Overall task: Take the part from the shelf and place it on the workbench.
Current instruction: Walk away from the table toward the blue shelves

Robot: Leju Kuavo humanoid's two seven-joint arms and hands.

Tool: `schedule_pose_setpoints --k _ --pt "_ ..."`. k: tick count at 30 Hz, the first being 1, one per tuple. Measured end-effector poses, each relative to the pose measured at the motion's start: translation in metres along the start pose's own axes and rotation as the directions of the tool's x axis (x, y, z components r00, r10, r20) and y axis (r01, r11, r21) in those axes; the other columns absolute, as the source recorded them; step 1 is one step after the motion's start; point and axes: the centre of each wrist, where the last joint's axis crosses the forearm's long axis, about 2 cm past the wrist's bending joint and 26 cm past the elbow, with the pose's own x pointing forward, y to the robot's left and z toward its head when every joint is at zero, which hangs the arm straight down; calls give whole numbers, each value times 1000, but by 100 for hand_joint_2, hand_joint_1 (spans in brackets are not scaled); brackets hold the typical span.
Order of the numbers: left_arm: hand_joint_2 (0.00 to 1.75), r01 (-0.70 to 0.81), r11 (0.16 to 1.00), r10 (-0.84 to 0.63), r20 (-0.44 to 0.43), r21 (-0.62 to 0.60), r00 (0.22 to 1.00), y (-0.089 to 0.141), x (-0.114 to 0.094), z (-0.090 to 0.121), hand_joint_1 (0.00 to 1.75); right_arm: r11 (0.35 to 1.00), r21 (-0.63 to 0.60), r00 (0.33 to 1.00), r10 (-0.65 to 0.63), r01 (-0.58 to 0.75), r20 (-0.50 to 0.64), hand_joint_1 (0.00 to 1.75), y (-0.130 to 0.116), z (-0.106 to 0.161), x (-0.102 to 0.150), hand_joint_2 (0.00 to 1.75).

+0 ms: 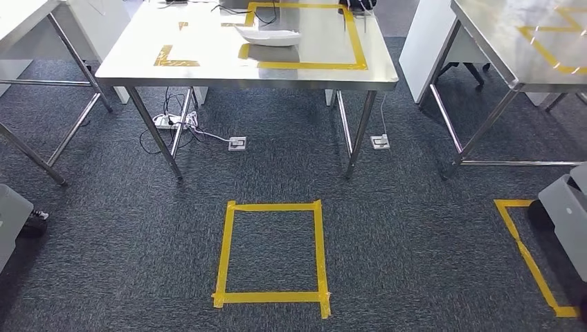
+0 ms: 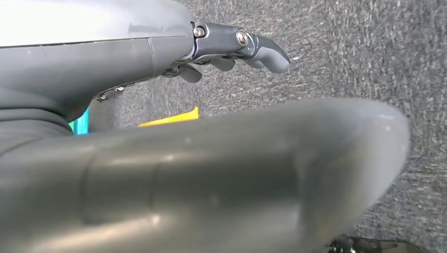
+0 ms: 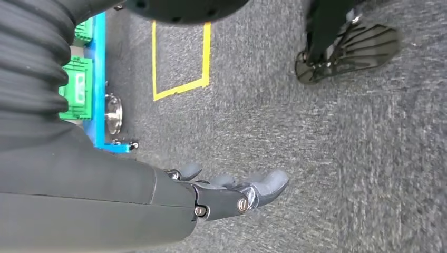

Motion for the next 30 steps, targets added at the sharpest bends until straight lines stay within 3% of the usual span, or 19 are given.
schedule_pose_setpoints --k 25,29,30 --pt "0 28 999 -27 -26 34 999 10 -5 -2 0 998 51 999 30 -28 -30 0 2 0 -4 175" --pt "175 39 999 -39 -3 26 999 9 -5 -2 0 997 81 999 16 -13 -32 0 2 0 -2 175" --pt "175 39 999 -39 2 24 999 9 -4 -2 0 996 87 1000 10 -7 -25 0 2 0 -1 175"
